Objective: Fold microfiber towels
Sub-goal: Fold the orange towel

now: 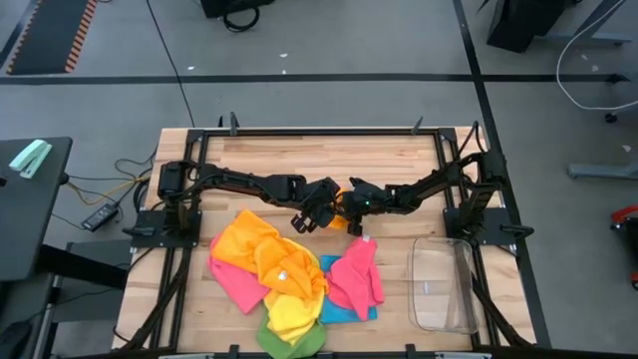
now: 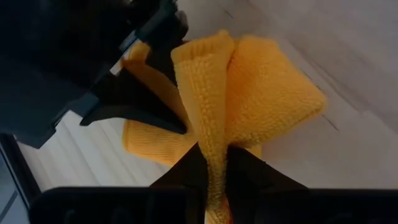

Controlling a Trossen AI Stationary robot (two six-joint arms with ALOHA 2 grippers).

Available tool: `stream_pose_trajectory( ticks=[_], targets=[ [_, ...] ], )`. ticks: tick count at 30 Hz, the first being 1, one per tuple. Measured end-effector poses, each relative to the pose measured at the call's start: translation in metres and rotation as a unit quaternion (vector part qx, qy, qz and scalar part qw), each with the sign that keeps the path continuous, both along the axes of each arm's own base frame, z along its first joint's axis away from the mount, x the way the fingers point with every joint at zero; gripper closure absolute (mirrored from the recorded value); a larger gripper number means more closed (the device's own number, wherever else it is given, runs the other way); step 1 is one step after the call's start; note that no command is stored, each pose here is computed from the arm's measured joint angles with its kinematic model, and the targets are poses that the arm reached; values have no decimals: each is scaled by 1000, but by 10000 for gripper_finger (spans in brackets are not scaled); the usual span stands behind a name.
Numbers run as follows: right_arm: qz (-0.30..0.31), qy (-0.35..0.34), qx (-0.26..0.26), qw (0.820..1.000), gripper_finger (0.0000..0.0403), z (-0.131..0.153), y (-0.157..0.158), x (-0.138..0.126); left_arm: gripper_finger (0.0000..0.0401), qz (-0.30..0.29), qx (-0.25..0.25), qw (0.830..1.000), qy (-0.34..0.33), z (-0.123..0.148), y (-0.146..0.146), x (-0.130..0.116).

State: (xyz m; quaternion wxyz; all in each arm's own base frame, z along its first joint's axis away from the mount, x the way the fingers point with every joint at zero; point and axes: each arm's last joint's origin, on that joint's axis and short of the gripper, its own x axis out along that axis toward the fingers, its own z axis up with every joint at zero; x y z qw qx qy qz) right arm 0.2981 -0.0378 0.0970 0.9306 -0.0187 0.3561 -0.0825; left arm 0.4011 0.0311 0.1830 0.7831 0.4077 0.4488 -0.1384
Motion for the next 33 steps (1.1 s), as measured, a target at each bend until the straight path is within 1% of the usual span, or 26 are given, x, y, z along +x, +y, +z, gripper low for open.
stream_pose_trajectory(
  ticks=[4, 6, 12, 18, 21, 28, 33],
  targets=[
    [3, -1, 2, 1000, 266, 0, 1, 0, 358, 2, -1, 1000, -1, -6, 1, 3],
    [5, -2, 3, 1000, 266, 0, 1, 0, 359, -7, 6, 1000, -13, -10, 0, 8],
    [7, -2, 4, 1000, 266, 0, 2, 0, 356, -31, 21, 999, -14, -13, -2, 10],
    [7, -3, 4, 1000, 266, 0, 2, 0, 356, -10, 7, 1000, -22, -13, -1, 11],
    [7, -3, 4, 1000, 266, 0, 2, 0, 341, 2, -1, 1000, -25, -13, -1, 11],
    [8, 3, 7, 1000, 266, 8, 2, -4, 282, 12, -9, 1000, -28, -12, -1, 11],
    [-1, -1, 10, 1000, 266, 21, 3, -8, 263, 23, -16, 999, -30, -12, -1, 11]
  ],
)
